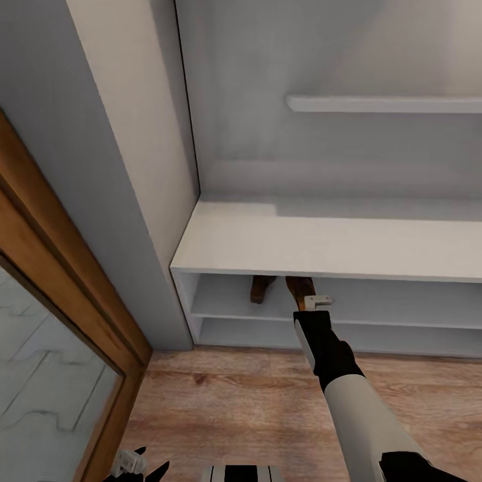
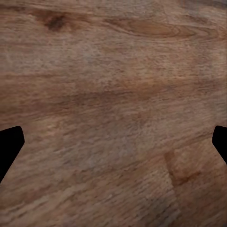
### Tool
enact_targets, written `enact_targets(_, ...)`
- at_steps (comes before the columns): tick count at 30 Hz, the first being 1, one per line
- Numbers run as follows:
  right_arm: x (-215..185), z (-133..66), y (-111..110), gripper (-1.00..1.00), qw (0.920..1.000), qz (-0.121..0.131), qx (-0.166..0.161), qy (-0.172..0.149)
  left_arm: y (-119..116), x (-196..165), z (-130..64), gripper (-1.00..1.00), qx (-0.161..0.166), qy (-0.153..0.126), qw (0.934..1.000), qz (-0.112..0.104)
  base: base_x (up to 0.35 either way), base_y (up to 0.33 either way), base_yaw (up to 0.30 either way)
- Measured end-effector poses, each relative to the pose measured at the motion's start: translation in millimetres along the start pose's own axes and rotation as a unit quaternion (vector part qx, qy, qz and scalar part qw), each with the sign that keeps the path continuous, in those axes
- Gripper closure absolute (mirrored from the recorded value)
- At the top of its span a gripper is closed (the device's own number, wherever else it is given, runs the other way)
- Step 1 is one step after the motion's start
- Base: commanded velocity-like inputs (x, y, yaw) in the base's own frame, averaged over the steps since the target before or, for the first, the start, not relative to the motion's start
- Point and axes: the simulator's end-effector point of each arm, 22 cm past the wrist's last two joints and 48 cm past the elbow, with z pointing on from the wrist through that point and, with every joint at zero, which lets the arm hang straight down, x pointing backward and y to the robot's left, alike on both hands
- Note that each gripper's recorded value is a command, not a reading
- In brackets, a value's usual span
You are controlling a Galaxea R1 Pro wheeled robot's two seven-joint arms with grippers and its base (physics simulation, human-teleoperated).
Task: Pick up the two gym shoes and the two sandals from the corridor floor and place them onto the hallstand (shoe rack) in the corridor, making sure they are on the rack and not on the floor. Arrange them so the two gym shoes are next to each other and the two sandals are next to each other.
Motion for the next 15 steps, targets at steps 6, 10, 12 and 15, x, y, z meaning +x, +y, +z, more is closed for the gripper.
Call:
enact_targets(6,0.2,-0.1,0.0,1.0,1.0,0.0,0.0,0.0,-0.2,0.0,0.0,-1.0,0.0,0.0,1.0,0.0,0.161,0.014,0.0)
enact_targets(10,-0.1,-0.1,-0.1,1.0,1.0,0.0,0.0,0.0,-0.2,0.2,0.0,-1.0,0.0,0.0,1.0,0.0,0.031,0.003,0.0)
enact_targets(12,-0.5,-0.1,-0.1,1.0,1.0,0.0,0.0,-0.001,-0.5,0.3,0.1,-1.0,0.001,0.001,1.0,0.0,0.01,0.001,0.0)
enact_targets(15,-0.4,-0.2,-0.1,1.0,1.0,0.0,0.0,-0.001,-0.7,0.2,0.2,-1.0,0.001,0.0,1.0,0.0,0.101,0.0,0.0)
